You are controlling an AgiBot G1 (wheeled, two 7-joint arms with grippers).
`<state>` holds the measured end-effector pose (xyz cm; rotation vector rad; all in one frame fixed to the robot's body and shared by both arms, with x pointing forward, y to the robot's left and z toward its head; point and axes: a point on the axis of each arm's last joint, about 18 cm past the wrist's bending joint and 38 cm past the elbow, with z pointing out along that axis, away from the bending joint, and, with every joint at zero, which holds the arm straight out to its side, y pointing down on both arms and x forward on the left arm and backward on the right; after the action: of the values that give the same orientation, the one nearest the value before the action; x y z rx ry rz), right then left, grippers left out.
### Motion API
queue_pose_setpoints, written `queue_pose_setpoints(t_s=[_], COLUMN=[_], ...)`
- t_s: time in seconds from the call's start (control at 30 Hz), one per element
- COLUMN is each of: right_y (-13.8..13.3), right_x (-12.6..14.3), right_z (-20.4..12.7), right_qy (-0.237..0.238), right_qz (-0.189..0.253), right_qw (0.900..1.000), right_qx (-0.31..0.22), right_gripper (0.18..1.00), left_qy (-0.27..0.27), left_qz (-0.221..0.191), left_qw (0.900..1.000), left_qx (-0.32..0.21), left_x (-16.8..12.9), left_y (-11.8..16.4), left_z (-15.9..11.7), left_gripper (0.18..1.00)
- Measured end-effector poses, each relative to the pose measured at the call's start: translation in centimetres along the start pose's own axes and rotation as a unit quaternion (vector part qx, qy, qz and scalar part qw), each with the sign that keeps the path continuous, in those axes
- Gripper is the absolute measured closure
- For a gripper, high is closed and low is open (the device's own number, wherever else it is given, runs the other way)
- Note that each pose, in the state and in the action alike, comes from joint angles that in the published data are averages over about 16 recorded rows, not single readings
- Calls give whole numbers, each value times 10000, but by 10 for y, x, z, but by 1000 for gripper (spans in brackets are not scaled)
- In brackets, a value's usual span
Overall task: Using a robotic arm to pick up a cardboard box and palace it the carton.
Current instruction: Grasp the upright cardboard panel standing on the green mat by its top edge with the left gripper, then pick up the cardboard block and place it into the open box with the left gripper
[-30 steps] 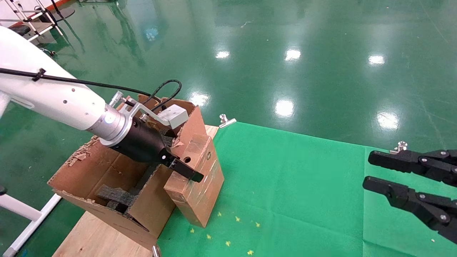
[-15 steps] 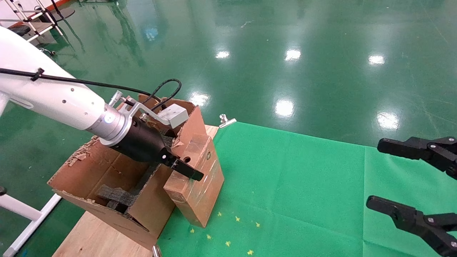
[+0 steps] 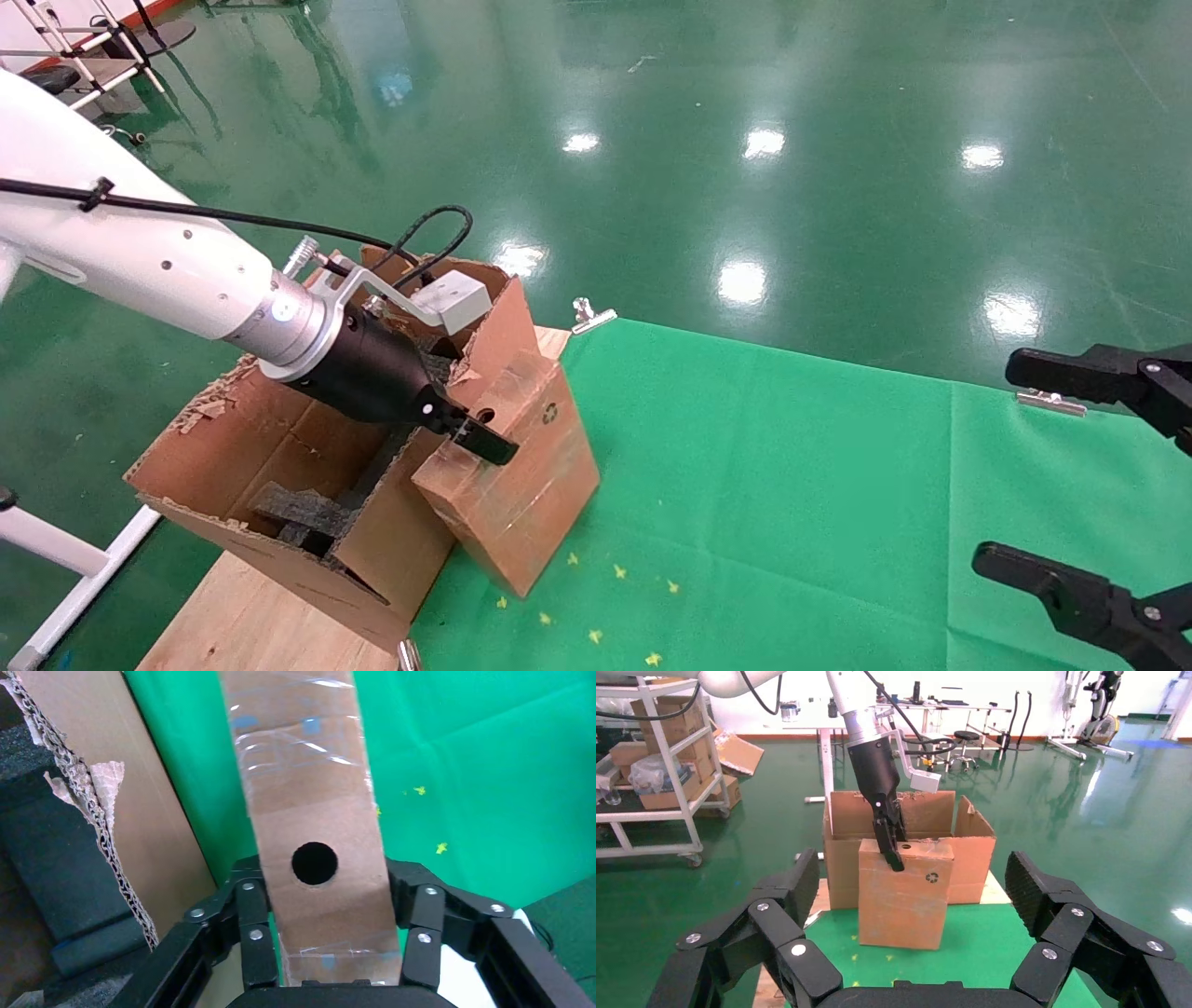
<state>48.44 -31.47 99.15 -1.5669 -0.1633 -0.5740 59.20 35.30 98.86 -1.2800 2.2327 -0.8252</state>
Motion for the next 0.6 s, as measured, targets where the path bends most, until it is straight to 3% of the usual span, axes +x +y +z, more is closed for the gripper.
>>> queue_pose_setpoints(t_s=[0.33,0.6], right_y=[0,0], right_x=[0,0], right_z=[0,0], right_qy=[0,0], right_qz=[0,0], right_qw=[10000,10000], right_qx=[0,0], right_gripper=[189,178], left_qy=[39,69], left_qz=[67,348], left_qw=[9998,9945], left_qx=[201,982], left_x=[0,-5], left_y=[-6,-29], left_z=[-10,-57], left_gripper=[789,835])
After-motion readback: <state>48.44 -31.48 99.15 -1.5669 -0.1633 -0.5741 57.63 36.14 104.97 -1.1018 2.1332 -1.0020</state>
